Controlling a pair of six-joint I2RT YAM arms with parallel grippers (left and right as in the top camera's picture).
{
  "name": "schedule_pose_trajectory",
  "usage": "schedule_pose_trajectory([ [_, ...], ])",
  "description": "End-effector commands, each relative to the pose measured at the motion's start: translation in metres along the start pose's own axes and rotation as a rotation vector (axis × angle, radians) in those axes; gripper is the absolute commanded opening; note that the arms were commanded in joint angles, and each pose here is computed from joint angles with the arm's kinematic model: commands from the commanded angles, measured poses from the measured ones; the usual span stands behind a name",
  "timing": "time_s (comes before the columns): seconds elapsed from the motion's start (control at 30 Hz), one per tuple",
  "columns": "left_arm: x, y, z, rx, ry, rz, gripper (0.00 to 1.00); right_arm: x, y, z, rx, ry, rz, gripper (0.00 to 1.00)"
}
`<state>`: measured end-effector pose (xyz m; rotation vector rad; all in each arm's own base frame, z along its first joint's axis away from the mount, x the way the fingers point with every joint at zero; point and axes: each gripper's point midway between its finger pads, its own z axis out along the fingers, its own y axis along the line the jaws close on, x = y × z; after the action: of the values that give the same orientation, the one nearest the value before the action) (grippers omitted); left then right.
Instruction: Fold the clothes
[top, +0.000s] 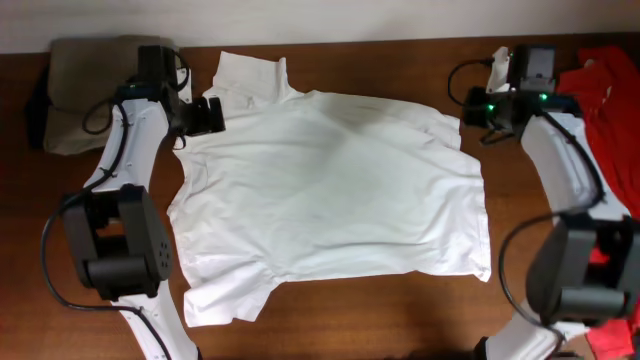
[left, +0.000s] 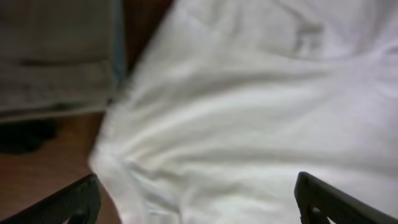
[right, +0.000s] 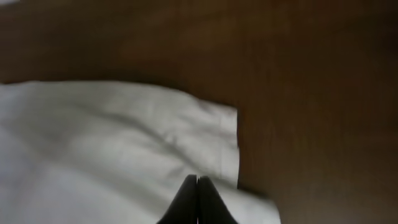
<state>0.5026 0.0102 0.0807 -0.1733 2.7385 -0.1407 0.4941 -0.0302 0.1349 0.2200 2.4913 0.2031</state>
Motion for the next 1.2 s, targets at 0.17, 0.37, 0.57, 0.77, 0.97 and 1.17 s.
schedule_pose_trajectory([
  [0.17, 0.014, -0.011, -0.002, 0.065, 0.062, 0.001, 0.99, 0.041, -0.003, 0.104, -0.084, 0.102, 0.025, 0.04],
  [0.37, 0.014, -0.011, -0.002, 0.065, 0.062, 0.001, 0.99, 0.064, -0.008, 0.128, -0.088, 0.155, 0.037, 0.04],
  [0.57, 0.014, -0.011, -0.002, 0.065, 0.062, 0.001, 0.99, 0.078, -0.061, 0.141, 0.170, 0.176, 0.015, 0.04],
  [0.77, 0.023, -0.010, -0.002, 0.061, 0.098, -0.003, 0.99, 0.053, -0.114, 0.137, 0.244, 0.094, 0.026, 0.04],
  [0.97, 0.040, -0.008, -0.004, 0.052, 0.166, -0.011, 0.99, -0.013, -0.139, 0.120, 0.261, -0.081, 0.018, 0.04],
  [1.17, 0.039, -0.008, -0.004, 0.053, 0.164, -0.008, 0.99, -0.072, -0.130, 0.079, 0.265, -0.115, 0.016, 0.04],
])
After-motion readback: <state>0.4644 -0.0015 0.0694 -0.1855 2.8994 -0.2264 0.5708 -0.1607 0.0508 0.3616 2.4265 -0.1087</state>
